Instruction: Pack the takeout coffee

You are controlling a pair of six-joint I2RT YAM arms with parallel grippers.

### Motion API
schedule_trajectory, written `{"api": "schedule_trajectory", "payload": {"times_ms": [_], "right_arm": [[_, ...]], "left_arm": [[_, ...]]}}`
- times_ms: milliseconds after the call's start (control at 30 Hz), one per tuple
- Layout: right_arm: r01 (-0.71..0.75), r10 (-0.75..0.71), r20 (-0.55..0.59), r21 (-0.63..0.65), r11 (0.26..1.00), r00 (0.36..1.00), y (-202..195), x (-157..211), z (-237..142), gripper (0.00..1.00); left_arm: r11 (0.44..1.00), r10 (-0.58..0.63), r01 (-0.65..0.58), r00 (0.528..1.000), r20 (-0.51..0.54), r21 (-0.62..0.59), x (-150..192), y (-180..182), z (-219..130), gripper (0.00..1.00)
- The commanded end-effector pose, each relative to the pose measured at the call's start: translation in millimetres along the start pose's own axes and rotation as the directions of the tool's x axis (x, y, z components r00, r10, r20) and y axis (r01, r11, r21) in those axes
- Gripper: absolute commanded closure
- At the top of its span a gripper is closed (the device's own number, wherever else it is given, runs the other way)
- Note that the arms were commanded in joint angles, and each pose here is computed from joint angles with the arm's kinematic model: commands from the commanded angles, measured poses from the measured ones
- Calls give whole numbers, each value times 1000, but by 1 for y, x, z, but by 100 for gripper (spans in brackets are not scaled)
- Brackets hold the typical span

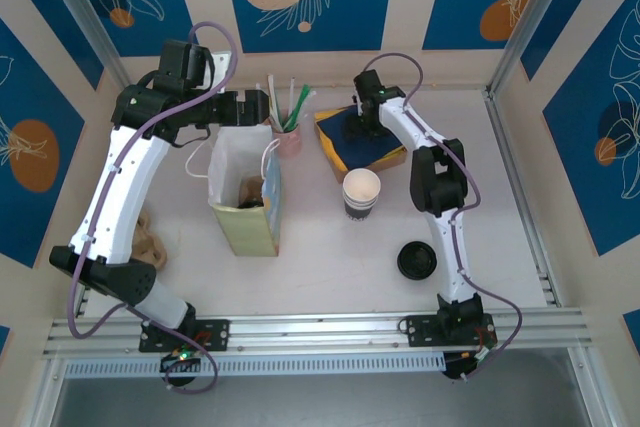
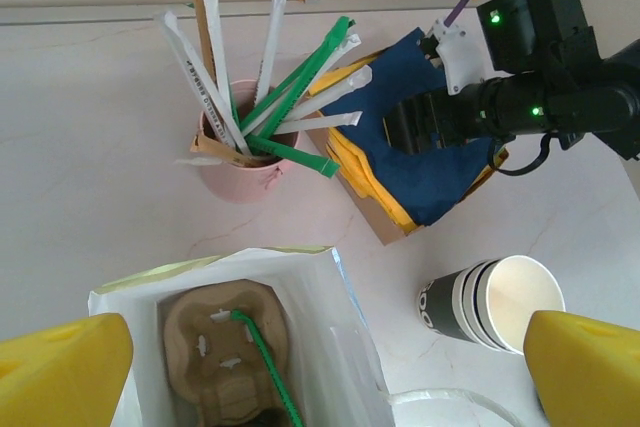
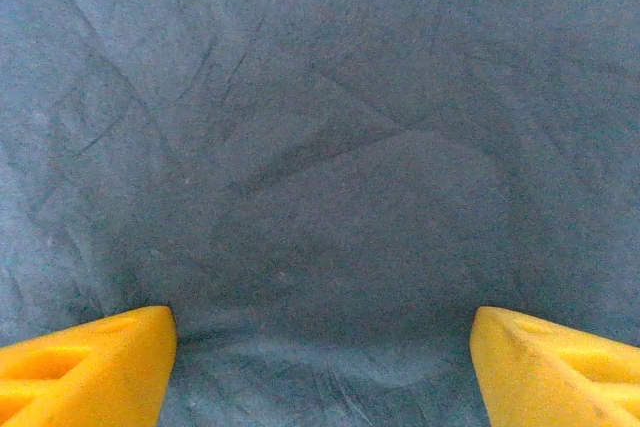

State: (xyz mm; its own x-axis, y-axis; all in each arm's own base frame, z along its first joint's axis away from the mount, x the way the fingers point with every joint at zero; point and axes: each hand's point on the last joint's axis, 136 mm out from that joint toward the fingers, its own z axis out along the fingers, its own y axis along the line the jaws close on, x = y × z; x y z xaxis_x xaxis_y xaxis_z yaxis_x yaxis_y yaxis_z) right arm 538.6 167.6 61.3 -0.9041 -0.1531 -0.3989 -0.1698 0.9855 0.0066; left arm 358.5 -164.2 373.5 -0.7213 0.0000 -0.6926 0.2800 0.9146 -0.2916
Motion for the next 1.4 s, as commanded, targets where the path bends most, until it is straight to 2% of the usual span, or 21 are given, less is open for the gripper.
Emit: {"api": "schedule_trajectory", "payload": {"times_ms": [0,133,433,700,800,867,967,1367], "right_arm": [[35,-34,-30,20,999,999,4,7,3,22],[42,-41,-37,18,999,998,7,10,2,30],[37,-37,-10,-5,999,999,9,5,-18,65],[19,-19,60,-7,1000,998,8,-9,-57,70],[13,-12,78,-16,1000,997,9,-12,-71,77],[7,-6,82,-19,1000,997,9,-11,-78,86],[-3,6,85,-29,1000,996,10,-10,-87,92],[-78,98,133,-149,986,986,22,-7,-145,100]], "left_arm": [[1000,21,-21,1000,-3,-11,-1,-1,-2,0],[1000,21,-21,1000,-5,-10,-1,-1,-2,0],[1000,18,-18,1000,-5,-11,-1,-1,-2,0],[1000,15,-15,1000,2,-9,-1,-1,-4,0],[1000,16,-16,1000,2,-10,0,-1,-4,0],[1000,12,-12,1000,2,-12,1,0,-4,0],[1000,10,-10,1000,5,-10,2,0,-5,0],[1000,3,-2,999,33,-29,0,2,-16,0]]}}
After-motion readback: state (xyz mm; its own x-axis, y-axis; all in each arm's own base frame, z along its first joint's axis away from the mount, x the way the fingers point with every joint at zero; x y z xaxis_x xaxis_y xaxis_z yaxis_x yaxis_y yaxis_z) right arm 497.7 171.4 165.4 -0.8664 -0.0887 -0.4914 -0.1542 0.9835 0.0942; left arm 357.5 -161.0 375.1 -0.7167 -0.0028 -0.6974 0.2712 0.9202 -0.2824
